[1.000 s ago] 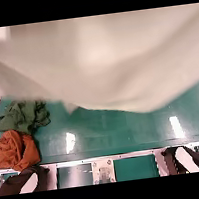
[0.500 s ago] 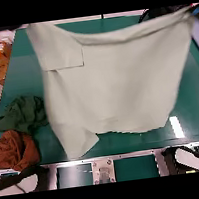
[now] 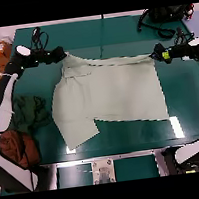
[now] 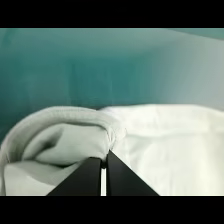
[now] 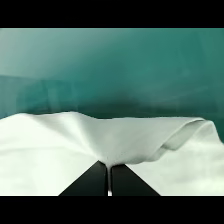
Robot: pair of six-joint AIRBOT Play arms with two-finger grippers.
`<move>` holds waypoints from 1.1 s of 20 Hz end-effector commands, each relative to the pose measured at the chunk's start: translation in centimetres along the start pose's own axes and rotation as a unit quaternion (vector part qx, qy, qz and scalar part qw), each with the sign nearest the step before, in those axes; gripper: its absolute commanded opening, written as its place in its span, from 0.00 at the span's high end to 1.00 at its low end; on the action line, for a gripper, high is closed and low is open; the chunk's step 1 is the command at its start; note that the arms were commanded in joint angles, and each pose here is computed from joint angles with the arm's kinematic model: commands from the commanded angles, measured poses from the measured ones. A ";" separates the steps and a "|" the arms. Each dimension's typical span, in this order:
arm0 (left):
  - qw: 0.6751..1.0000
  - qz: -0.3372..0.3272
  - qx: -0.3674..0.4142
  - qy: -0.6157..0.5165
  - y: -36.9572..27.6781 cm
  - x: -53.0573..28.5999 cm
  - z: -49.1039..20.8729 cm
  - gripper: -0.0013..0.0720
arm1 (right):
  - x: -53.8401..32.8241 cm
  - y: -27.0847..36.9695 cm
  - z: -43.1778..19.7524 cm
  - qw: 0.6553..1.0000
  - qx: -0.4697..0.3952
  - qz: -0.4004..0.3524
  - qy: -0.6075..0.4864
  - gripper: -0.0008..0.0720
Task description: Fold the shirts.
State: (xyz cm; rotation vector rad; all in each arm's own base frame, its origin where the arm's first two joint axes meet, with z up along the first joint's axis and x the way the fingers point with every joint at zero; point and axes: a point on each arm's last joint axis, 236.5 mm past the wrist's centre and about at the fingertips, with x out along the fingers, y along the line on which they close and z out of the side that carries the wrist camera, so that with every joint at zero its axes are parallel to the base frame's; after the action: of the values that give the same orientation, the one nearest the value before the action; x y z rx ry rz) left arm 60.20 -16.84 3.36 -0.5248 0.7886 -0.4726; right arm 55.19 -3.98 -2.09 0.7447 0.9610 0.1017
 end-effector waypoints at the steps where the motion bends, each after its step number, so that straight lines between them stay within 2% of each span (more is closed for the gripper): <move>1: 0.999 -0.006 -0.003 -0.032 0.5 0.4 1.8 0.95 | 1.0 -0.2 1.9 1.000 -0.009 0.004 -0.011 0.97; 3: 1.000 -0.016 0.001 -0.020 -0.2 0.1 1.7 0.93 | 0.1 0.4 2.4 1.000 -0.017 0.011 -0.006 0.97; 4: 1.000 -0.020 0.006 -0.005 -0.4 0.1 1.0 0.52 | -0.2 0.7 2.1 1.000 -0.019 0.015 0.006 0.87; 5: 1.000 -0.026 0.007 0.015 -0.6 0.1 0.1 0.09 | -0.5 0.8 1.4 0.999 -0.020 0.019 0.024 0.63; 6: 0.999 -0.035 -0.001 0.039 -0.8 -0.4 -0.8 0.07 | -1.2 0.5 0.8 0.999 -0.020 0.020 0.043 0.55; 7: 0.997 -0.046 0.000 0.065 -0.9 -1.4 -1.5 0.07 | -2.1 -0.1 0.4 0.998 -0.020 0.018 0.059 0.59; 8: 0.993 -0.057 0.005 0.101 -0.8 -2.8 -2.3 0.09 | -3.4 -1.2 -0.1 0.997 -0.006 0.007 0.077 0.69; 9: 0.988 -0.068 0.002 0.136 -0.6 -4.4 -3.2 0.35 | -4.8 -2.5 -0.7 0.996 0.010 -0.005 0.093 0.77; 10: 0.983 -0.079 -0.001 0.165 -0.3 -6.0 -3.8 0.70 | -6.2 -3.6 -1.3 0.993 0.019 -0.015 0.111 0.78; 11: 0.978 -0.087 -0.016 0.190 0.1 -7.5 -4.4 0.95 | -7.7 -4.6 -2.5 0.990 0.027 -0.024 0.137 0.78; 13: 0.968 -0.094 -0.042 0.228 0.9 -9.6 -5.6 0.95 | -10.4 -6.6 -5.6 0.981 0.040 -0.051 0.185 0.78; 15: 0.959 -0.104 -0.042 0.259 0.9 -10.8 -6.8 0.95 | -12.9 -9.2 -9.2 0.971 0.057 -0.099 0.210 0.78; 17: 0.958 -0.087 -0.033 0.270 1.7 -10.9 -7.4 0.95 | -14.8 -11.4 -13.4 0.960 0.085 -0.130 0.231 0.77; 19: 0.957 -0.072 -0.028 0.279 2.4 -10.9 -7.8 0.95 | -15.9 -13.1 -17.7 0.948 0.122 -0.143 0.255 0.46; 20: 0.957 -0.069 -0.027 0.280 2.6 -10.9 -7.9 0.95 | -16.2 -13.9 -19.8 0.941 0.139 -0.148 0.270 0.40; 22: 0.957 -0.063 -0.025 0.282 2.9 -10.9 -8.0 0.95 | -16.0 -14.8 -22.7 0.930 0.165 -0.145 0.293 0.40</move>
State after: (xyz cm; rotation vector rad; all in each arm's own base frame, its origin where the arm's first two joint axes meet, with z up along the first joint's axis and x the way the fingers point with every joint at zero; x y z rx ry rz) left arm 48.68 -11.10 3.34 -0.5188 1.2829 -0.7490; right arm 29.63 -10.40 -5.73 0.8449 1.5812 -0.0736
